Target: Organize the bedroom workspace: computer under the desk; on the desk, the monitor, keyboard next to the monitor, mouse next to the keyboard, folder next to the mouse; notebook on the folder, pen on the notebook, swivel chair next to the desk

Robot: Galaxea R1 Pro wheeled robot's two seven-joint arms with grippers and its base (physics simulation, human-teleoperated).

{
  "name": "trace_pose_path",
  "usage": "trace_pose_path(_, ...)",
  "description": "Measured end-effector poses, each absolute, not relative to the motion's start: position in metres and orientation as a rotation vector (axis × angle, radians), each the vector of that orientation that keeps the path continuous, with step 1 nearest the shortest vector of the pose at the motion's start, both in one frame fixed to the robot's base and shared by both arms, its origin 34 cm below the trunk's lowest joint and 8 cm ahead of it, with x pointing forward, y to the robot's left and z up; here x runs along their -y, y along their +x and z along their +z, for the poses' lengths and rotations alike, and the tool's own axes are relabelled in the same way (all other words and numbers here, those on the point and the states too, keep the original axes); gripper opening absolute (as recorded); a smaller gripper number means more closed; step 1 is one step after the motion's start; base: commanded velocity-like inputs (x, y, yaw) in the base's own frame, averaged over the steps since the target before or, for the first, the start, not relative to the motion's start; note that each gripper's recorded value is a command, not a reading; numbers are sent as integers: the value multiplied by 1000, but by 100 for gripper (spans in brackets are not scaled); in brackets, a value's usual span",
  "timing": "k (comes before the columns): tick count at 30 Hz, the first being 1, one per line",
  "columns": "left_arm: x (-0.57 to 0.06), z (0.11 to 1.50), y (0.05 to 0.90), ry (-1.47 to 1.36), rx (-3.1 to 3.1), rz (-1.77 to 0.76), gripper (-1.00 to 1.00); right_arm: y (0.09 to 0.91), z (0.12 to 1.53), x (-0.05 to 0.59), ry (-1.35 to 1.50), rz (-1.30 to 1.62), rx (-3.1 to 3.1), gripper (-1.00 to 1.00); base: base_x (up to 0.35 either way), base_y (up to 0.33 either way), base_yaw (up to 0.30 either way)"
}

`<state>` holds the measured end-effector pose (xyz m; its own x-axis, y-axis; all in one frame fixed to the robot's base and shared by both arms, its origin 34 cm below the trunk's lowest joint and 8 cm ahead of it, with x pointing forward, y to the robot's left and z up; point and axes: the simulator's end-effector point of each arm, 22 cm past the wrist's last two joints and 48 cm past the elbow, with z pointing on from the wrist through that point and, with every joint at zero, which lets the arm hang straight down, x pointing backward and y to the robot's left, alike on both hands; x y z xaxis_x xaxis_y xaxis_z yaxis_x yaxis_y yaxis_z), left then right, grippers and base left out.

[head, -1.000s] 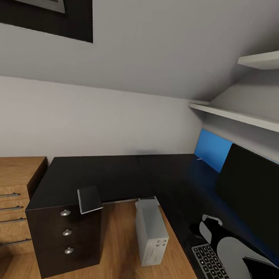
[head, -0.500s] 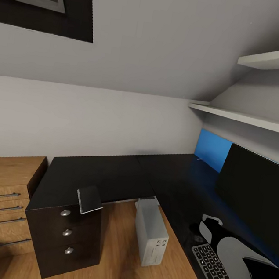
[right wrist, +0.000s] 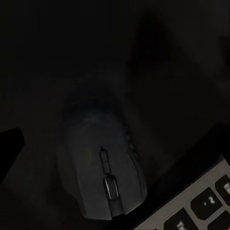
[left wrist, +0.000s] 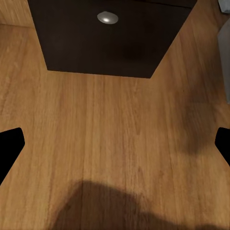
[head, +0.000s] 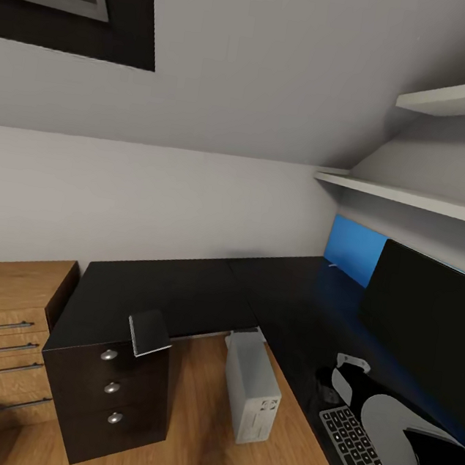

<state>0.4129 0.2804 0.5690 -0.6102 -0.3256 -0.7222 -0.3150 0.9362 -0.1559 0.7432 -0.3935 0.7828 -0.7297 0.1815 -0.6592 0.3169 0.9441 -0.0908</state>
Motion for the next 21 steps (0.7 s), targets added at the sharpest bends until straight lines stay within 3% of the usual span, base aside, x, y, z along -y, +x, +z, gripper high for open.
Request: trace_pose_path(21, -281, 568, 411, -450, -2270, -15, 100, 762, 789, 354, 323, -203, -2327, 100, 0, 0, 238)
